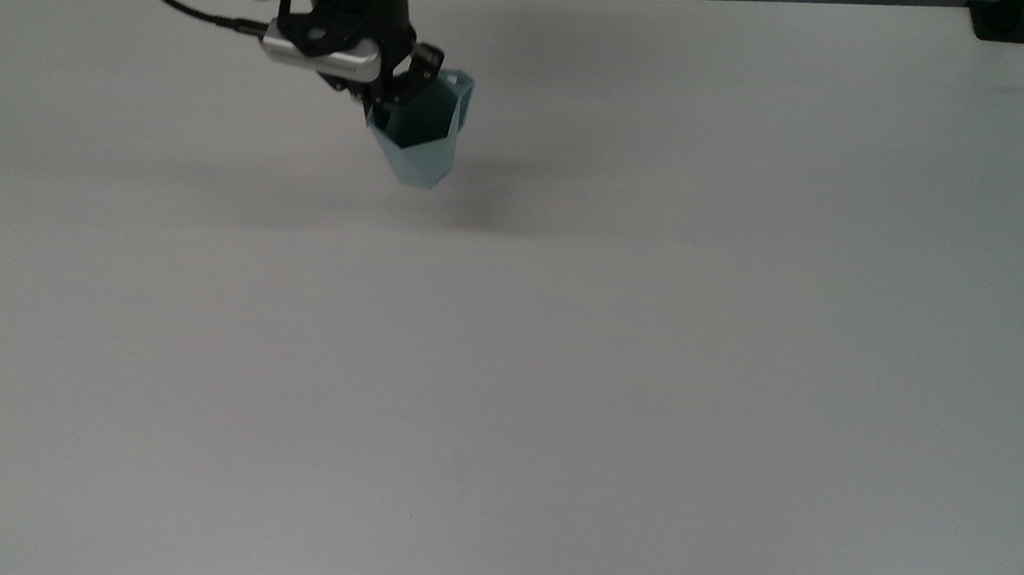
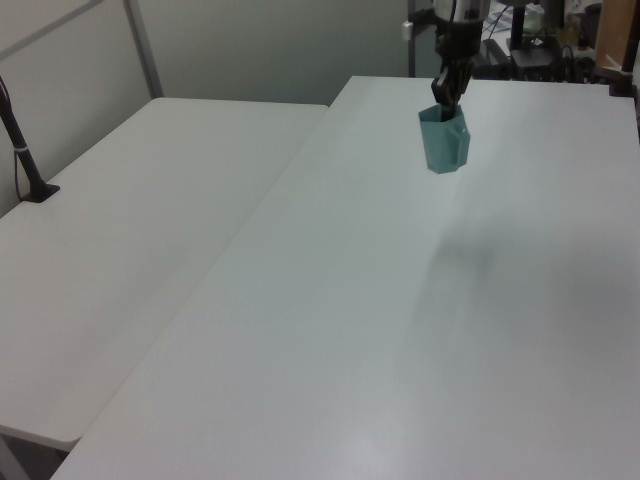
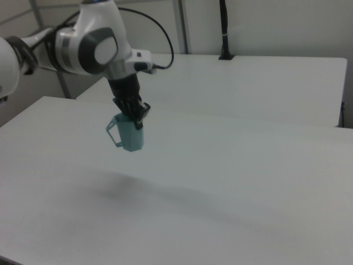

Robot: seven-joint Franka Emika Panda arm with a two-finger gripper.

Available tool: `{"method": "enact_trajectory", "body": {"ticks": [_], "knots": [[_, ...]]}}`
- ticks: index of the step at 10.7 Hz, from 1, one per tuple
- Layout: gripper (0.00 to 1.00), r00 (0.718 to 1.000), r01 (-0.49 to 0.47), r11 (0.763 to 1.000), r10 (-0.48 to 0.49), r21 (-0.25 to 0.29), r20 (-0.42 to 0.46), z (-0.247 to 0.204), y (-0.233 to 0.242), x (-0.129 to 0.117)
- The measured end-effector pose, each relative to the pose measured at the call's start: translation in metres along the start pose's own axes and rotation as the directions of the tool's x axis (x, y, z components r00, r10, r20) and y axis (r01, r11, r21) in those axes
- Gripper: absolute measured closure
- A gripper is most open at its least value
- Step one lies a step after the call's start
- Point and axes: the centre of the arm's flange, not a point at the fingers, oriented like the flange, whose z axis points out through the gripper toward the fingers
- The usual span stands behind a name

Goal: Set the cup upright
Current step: 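Lower the upright teal cup onto the table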

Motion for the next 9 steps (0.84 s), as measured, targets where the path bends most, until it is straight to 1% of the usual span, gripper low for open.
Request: {"method": "enact_trajectory", "body": {"ticks": [2, 3, 6, 9], "knots": [[0.96, 0.997, -0.037, 0.998, 0.04, 0.043, -0.061, 0.032, 0.009, 0.006], [0.96, 0.996, -0.042, 0.998, 0.046, 0.049, -0.08, 0.047, 0.01, 0.006], [0.96, 0.997, -0.043, 0.998, 0.045, 0.043, -0.061, 0.07, 0.011, -0.003], [0.96, 0.993, -0.042, 0.998, 0.048, 0.053, -0.11, 0.092, 0.012, -0.009]]}}
